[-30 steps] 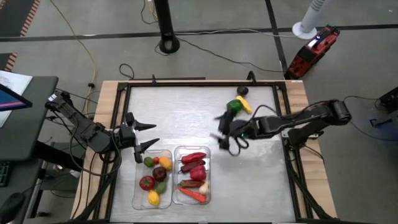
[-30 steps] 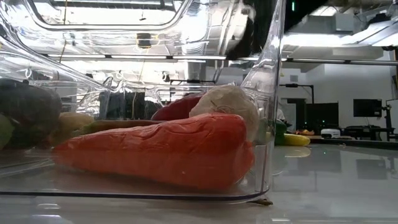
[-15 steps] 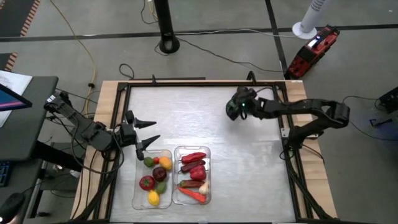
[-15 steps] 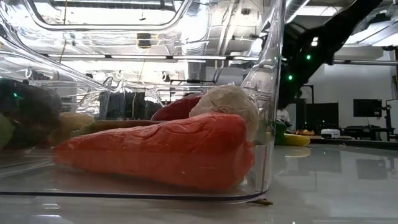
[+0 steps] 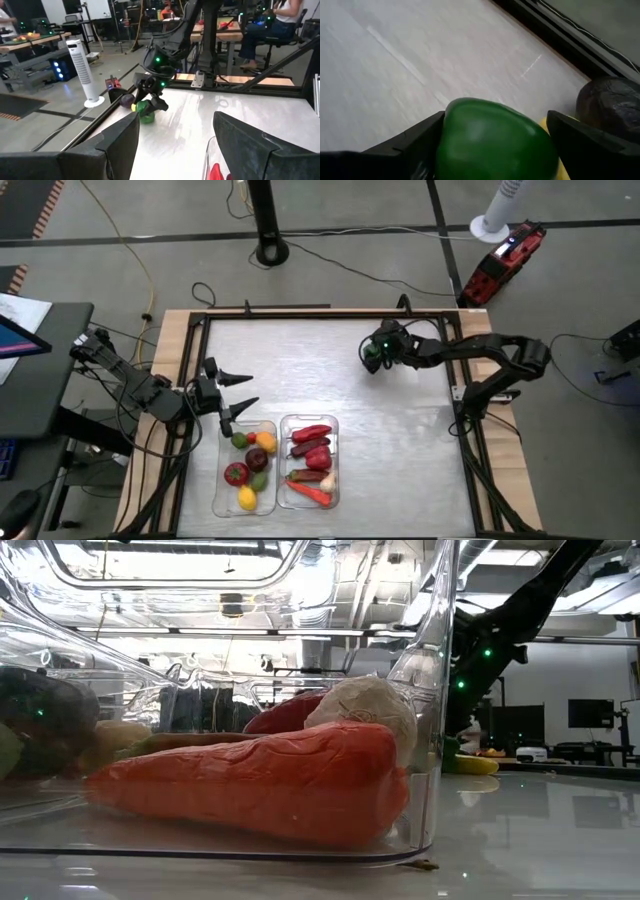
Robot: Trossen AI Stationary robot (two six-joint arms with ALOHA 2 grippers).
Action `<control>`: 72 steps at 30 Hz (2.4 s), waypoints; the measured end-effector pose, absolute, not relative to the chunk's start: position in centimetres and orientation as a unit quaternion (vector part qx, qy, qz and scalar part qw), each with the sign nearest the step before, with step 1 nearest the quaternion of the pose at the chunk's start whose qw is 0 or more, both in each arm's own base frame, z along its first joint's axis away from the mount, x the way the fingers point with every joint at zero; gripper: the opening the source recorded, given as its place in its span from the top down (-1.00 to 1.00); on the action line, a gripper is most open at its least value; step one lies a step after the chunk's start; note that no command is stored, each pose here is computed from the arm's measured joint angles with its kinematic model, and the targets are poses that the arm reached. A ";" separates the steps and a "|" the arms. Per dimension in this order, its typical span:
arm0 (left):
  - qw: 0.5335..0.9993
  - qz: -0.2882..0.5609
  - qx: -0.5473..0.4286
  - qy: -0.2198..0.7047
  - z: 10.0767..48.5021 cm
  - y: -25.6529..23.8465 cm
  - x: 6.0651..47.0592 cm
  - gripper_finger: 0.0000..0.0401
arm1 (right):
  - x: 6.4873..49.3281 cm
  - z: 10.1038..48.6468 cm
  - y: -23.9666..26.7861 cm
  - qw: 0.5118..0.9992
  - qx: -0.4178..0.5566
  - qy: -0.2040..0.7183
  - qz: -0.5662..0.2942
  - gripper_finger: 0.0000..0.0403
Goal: Sort produce into baskets
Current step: Put the green bell pepper into the right transparent bin, then put the yellow corn into the right transparent bin
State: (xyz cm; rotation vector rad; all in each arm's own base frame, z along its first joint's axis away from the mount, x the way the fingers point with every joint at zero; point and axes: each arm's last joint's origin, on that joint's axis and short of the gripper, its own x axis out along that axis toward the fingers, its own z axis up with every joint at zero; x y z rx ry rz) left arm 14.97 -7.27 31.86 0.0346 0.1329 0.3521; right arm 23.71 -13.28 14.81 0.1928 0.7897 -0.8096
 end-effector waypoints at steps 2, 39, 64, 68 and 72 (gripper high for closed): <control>0.982 0.175 0.016 0.066 31.9 -7.3 15.0 -0.21 | 23.7 14.8 -13.3 0.839 0.095 0.373 -0.384 -0.76; 0.993 0.112 0.029 0.034 32.2 -7.5 17.8 -0.21 | 30.9 22.8 7.9 0.993 0.057 0.091 0.047 -0.69; 0.991 0.121 0.050 0.027 32.5 -5.9 18.5 -0.21 | 21.8 17.7 -0.7 0.888 -0.002 0.270 -0.371 -0.68; 0.991 0.123 0.050 0.026 32.5 -5.8 18.6 -0.21 | 19.9 15.3 -3.6 0.854 0.021 0.273 -0.442 -0.64; 0.990 0.130 0.053 0.026 32.5 -5.6 18.6 -0.21 | 18.9 14.6 -5.9 0.828 0.038 0.283 -0.483 -0.63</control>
